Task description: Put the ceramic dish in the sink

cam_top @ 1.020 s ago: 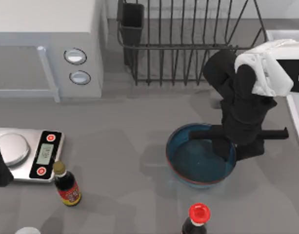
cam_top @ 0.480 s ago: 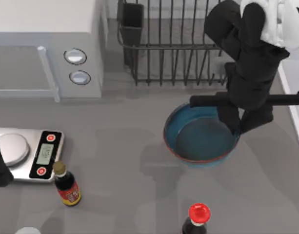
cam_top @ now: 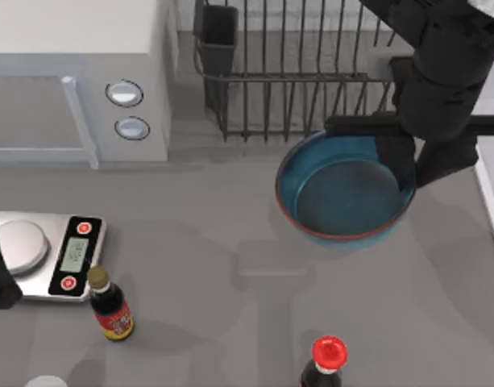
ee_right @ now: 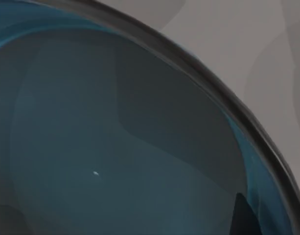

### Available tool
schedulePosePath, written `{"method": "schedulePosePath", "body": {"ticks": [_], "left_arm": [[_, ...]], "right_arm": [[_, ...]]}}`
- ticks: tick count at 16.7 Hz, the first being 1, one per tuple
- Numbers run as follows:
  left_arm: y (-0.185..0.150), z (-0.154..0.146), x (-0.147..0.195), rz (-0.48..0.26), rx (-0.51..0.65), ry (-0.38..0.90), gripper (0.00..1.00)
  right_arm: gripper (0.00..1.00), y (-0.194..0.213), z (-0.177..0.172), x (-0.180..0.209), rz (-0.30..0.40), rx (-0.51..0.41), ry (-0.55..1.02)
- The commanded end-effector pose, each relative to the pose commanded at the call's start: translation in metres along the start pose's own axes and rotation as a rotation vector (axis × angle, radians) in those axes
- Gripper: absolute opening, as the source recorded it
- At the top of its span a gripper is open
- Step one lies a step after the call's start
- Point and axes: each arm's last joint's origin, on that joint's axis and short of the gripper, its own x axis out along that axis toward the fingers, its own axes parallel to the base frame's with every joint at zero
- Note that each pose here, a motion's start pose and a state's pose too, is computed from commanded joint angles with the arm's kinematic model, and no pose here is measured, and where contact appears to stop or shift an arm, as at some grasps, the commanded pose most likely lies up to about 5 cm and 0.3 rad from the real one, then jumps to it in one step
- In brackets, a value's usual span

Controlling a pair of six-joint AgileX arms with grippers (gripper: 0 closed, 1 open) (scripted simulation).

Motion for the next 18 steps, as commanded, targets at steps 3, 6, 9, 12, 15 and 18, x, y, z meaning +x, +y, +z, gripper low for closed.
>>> {"method": "schedulePosePath", "body": {"ticks": [3, 6, 9, 12, 15, 18], "left_arm": [[0.000, 0.000, 0.000, 0.000, 0.000, 0.000, 1.00], [0.000, 0.000, 0.000, 0.000, 0.000, 0.000, 1.00], [0.000, 0.000, 0.000, 0.000, 0.000, 0.000, 1.00], [0.000, 0.000, 0.000, 0.000, 0.000, 0.000, 1.00], [0.000, 0.000, 0.000, 0.000, 0.000, 0.000, 1.00], [0.000, 0.000, 0.000, 0.000, 0.000, 0.000, 1.00]], "right_arm": [[0.00, 0.000, 0.001, 0.002, 0.006, 0.000, -0.001], [0.00, -0.011, 0.009, 0.009, 0.064, 0.022, -0.036], [0.00, -0.031, 0.024, 0.024, 0.158, 0.047, -0.112], [0.00, -0.062, 0.039, 0.050, 0.253, 0.071, -0.214], [0.00, -0.104, 0.046, 0.083, 0.326, 0.094, -0.336], [0.00, -0.153, 0.043, 0.117, 0.365, 0.117, -0.486]]}}
